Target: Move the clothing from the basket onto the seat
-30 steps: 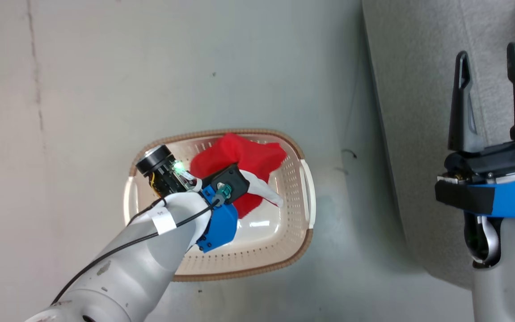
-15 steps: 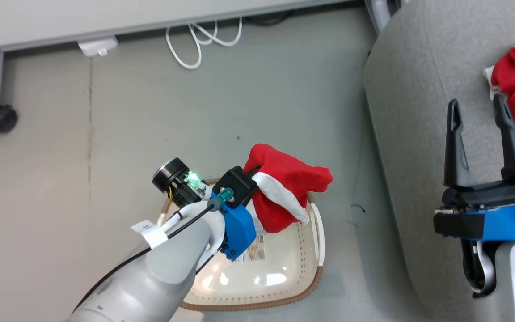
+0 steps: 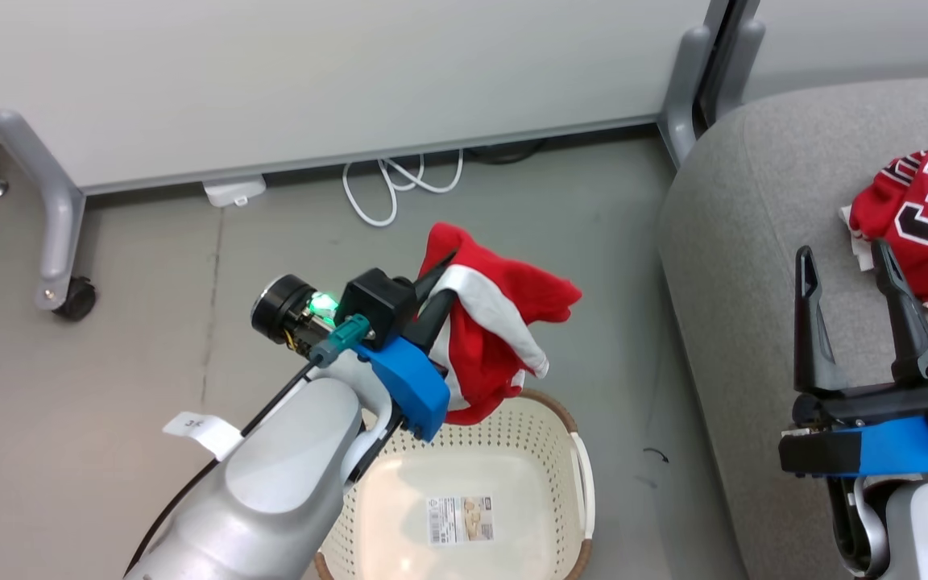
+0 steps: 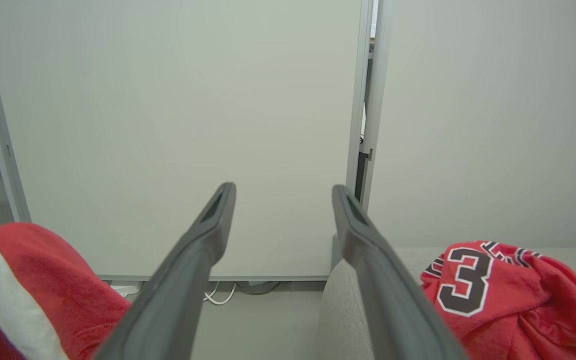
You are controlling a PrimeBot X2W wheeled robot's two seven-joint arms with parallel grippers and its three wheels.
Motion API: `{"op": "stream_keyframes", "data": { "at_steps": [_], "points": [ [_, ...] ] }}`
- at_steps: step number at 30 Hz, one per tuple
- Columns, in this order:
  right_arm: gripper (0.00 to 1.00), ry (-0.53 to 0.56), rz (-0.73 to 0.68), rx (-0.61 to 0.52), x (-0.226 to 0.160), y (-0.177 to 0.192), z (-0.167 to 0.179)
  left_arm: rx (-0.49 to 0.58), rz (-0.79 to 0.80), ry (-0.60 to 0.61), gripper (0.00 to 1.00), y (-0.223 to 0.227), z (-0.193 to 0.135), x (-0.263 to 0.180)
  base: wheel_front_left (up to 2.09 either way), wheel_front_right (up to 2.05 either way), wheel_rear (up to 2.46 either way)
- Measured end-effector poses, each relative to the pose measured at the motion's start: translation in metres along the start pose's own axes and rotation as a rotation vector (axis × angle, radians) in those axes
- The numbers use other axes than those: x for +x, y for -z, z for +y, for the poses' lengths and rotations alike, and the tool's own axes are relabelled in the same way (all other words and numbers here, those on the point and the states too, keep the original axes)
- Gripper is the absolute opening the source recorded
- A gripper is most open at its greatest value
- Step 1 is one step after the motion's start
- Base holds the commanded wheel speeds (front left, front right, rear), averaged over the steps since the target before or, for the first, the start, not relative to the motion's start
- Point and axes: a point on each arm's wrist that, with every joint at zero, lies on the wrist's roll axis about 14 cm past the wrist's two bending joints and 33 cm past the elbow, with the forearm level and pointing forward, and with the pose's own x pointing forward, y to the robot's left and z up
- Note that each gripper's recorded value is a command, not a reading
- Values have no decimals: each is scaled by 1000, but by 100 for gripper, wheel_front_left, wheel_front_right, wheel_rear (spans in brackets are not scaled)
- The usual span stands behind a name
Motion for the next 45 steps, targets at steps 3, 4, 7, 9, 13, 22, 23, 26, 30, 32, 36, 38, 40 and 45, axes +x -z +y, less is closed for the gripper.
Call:
{"op": "stream_keyframes", "data": {
  "at_steps": [3, 4, 7, 9, 13, 22, 23, 26, 30, 32, 36, 38, 40, 45],
  "points": [
    [100, -2, -10, 2, -4, -6, 1, -4, -69, -22, 0, -25, 3, -3, 0, 0, 0],
    [100, -3, -13, 3, -5, -7, 2, -5, -89, -29, 0, -31, 5, -4, 0, 0, 0],
    [100, -8, -23, 10, -8, -12, 3, 0, -138, -43, 0, -49, 7, -8, 0, 0, 0],
    [100, -11, -28, 13, -10, -15, 5, 7, -162, -45, 0, -58, 6, -9, 0, 0, 0],
    [100, -13, -31, 19, -15, -17, 6, 9, -202, -34, 0, -73, -1, -11, 0, 0, 0],
    [100, -18, -33, 27, -20, -20, 8, 4, -277, 48, 0, -103, -31, -10, 0, 0, 0],
    [100, -18, -33, 29, -20, -20, 8, 6, -279, 55, 0, -104, -33, -10, 0, 0, 0],
    [100, -19, -31, 32, -20, -19, 9, 10, -282, 72, 0, -107, -38, -10, 0, 0, 0],
    [100, -25, -26, 37, -19, -17, 11, 13, -279, 82, 0, -106, -40, -10, 0, 0, 0],
    [100, -34, -26, 40, -18, -16, 14, 14, -276, 85, 0, -106, -40, -10, 0, 0, 0],
    [100, -73, -33, 47, -16, -18, 27, 13, -274, 88, 0, -105, -41, -10, 0, 0, 0],
    [100, -103, -38, 51, -15, -20, 38, 12, -271, 85, 0, -104, -39, -10, 0, 0, 0],
    [100, -133, -44, 53, -15, -22, 47, 11, -268, 79, 0, -102, -37, -10, 0, 0, 0],
    [100, -242, -47, 61, -16, -23, 79, 17, -267, 71, 0, -103, -33, -9, 0, 0, 0]
  ]
}}
